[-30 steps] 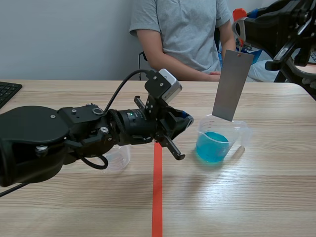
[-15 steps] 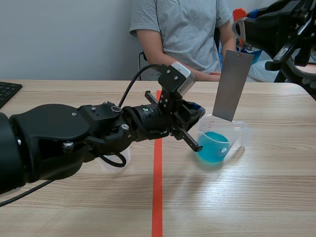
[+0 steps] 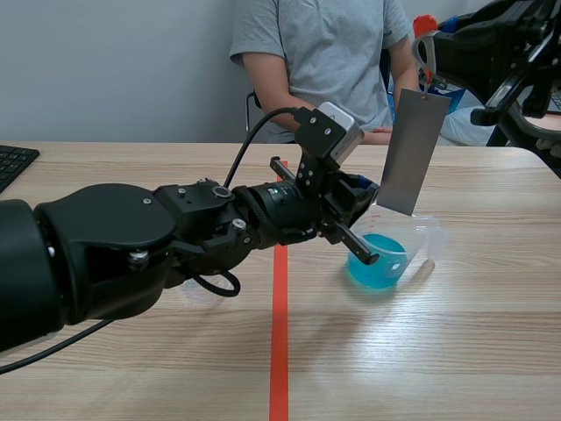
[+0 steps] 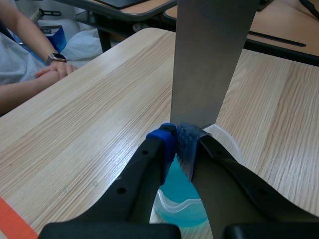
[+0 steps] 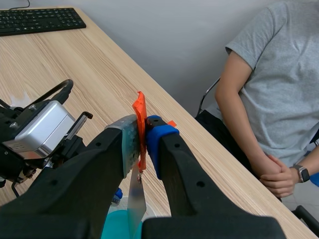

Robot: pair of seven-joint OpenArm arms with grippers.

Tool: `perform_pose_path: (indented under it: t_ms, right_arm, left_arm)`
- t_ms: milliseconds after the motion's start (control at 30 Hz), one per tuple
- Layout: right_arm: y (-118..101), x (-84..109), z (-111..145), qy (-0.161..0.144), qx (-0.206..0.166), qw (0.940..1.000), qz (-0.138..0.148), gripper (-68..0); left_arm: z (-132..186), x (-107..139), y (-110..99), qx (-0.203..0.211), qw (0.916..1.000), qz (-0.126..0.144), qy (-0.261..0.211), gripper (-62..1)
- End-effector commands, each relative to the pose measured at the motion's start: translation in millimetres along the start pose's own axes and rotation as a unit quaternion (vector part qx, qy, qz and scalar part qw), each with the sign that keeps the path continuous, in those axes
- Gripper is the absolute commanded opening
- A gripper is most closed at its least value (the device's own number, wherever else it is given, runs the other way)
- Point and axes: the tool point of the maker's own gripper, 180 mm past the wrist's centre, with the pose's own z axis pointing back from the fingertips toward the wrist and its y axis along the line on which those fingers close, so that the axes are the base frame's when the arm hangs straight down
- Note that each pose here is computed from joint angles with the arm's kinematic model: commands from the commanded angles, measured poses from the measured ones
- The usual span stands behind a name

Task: Do the redox reaction experiment.
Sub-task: 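Raise the plate and point at it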

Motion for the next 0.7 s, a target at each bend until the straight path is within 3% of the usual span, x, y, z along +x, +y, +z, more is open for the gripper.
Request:
perform_pose_path:
  t_ms: [0, 400, 667]
  right_arm:
    - [-5, 11.2, 3, -0.013, -0.004, 0.9998, 0.010, -66.0]
    - [-5, 11.2, 3, -0.013, -0.004, 0.9998, 0.010, -66.0]
    - [-5, 11.2, 3, -0.013, -0.004, 0.9998, 0.010, -66.0]
  left_arm:
    - [-4, 12, 4, 0.001, 0.9998, -0.003, -0.017, -57.3]
    - [-1, 1, 12, 0.010, 0.9999, -0.001, -0.008, -57.3]
    - [-5, 2, 4, 0.001, 0.9999, 0.002, -0.010, -57.3]
